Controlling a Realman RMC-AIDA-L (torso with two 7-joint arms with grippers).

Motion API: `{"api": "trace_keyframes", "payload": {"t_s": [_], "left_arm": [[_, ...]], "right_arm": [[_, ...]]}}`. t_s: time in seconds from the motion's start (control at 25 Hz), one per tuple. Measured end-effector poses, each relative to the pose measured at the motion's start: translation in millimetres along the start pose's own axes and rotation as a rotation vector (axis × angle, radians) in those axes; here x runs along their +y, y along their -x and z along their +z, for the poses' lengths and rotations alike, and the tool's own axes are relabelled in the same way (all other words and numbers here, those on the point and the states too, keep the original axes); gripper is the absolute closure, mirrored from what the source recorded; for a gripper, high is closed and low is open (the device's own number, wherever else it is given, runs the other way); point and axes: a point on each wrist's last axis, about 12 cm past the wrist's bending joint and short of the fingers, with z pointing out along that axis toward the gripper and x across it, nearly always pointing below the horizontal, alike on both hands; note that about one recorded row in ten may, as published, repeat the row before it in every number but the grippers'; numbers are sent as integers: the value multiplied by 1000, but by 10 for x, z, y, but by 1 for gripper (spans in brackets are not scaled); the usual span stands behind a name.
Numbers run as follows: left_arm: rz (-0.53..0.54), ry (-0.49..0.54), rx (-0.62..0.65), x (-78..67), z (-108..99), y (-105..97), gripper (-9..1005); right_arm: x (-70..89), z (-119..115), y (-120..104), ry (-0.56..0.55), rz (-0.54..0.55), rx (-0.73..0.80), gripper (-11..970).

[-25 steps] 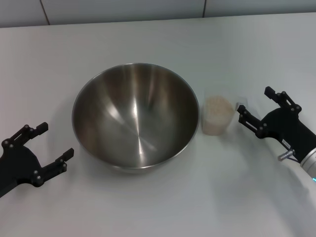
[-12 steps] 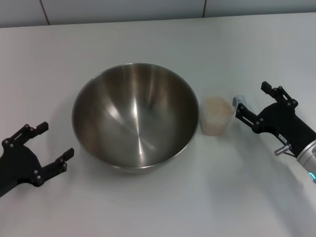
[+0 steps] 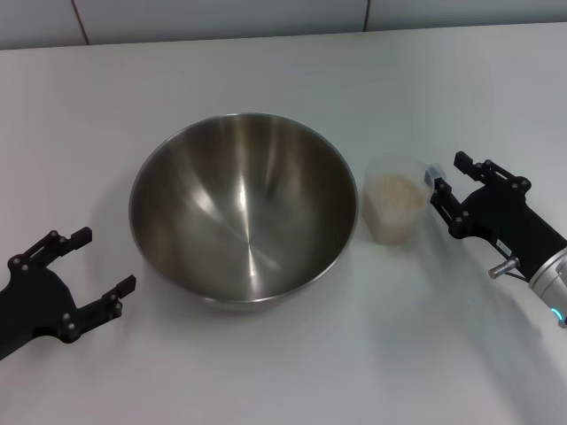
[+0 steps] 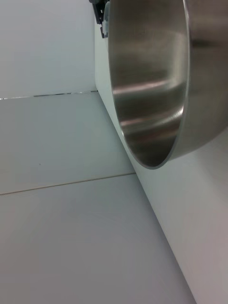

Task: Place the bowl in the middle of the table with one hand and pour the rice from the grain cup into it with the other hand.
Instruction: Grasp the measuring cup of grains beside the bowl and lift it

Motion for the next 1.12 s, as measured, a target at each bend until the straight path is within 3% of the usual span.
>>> {"api": "trace_keyframes", "payload": {"t_s": [0.4,0.52,0.72,1.12], "left_arm": [[-2,-9,-45,14,-132,46,150],[-14,-17,-48,23,-157,53,150],[-16,-28,-56,32,-184,69,150],[-9,-50,-64,38,-191,91,150]], "right_arm": [[5,-9,-7,-2,2,2,581],[-3,-8,-4,-9,1,0,794],[-4,-13,-1,-13,-2,-5,949],[-37,-75,114,-48,6,-121,949]]}}
